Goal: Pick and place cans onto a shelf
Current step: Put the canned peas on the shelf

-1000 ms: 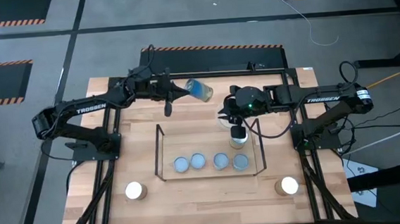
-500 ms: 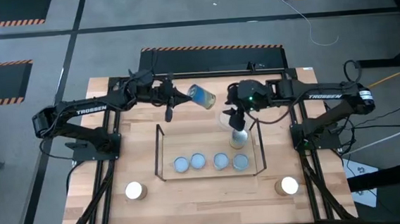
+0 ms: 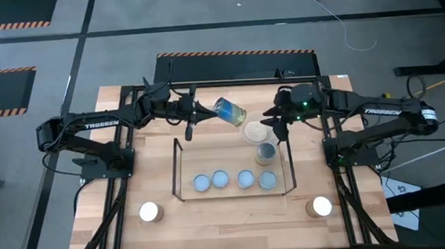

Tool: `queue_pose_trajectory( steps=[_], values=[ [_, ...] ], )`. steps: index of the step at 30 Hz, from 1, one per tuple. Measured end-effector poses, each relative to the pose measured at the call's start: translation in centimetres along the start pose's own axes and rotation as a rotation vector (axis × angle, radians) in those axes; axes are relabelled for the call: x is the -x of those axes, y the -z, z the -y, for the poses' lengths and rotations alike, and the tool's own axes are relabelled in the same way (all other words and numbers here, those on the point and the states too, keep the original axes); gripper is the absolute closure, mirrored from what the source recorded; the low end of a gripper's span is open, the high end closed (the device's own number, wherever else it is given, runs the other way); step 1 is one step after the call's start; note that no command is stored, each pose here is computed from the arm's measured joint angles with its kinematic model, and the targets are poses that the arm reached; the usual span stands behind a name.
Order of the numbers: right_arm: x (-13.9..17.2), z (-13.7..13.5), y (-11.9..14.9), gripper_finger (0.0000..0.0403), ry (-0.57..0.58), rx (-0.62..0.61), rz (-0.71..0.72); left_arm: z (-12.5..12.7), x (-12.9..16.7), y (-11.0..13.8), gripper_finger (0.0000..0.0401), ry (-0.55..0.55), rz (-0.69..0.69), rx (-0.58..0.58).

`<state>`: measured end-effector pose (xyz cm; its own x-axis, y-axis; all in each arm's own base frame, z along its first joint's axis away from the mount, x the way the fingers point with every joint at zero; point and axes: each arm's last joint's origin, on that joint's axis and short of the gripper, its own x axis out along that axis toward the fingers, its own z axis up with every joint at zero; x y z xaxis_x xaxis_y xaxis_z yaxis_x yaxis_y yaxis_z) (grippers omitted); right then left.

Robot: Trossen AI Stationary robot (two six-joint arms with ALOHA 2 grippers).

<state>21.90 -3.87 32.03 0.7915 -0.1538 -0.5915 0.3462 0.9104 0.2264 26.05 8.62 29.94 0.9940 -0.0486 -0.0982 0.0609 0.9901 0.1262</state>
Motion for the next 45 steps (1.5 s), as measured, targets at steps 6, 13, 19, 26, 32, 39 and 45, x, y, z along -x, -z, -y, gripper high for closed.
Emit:
queue_pose_trajectory(
  steps=[6, 13, 19, 26, 32, 39, 45],
  values=[
    [-1.1, 1.7, 1.5, 0.0230, -0.223, -0.253, 0.200, 0.5, -0.2, -0.6, 0.0401, -0.020, 0.046, -0.022],
    [-1.9, 2.9, 1.8, 0.0230, -0.342, -0.505, 0.317, 1.1, -0.5, -0.9, 0.0401, -0.029, 0.065, -0.066],
    [-1.9, 3.1, 1.5, 0.0230, -0.372, -0.581, 0.349, 1.8, -0.7, -1.0, 0.0401, -0.039, 0.063, -0.132],
    [-1.7, 3.0, 1.0, 0.0230, -0.405, -0.598, 0.387, 2.7, -1.0, -1.4, 0.0401, -0.055, 0.078, -0.224],
    [-2.2, 3.0, 0.9, 0.0230, -0.412, -0.614, 0.390, 3.3, -1.2, -1.7, 0.0401, -0.080, 0.090, -0.301],
    [-3.0, 2.4, 0.4, 0.0230, -0.484, -0.617, 0.418, 4.0, -1.4, -1.8, 0.0401, -0.097, 0.091, -0.357],
    [-3.3, 2.3, 0.1, 0.0230, -0.534, -0.592, 0.438, 4.0, -1.4, -1.9, 0.0401, -0.108, 0.089, -0.380]
  ],
)
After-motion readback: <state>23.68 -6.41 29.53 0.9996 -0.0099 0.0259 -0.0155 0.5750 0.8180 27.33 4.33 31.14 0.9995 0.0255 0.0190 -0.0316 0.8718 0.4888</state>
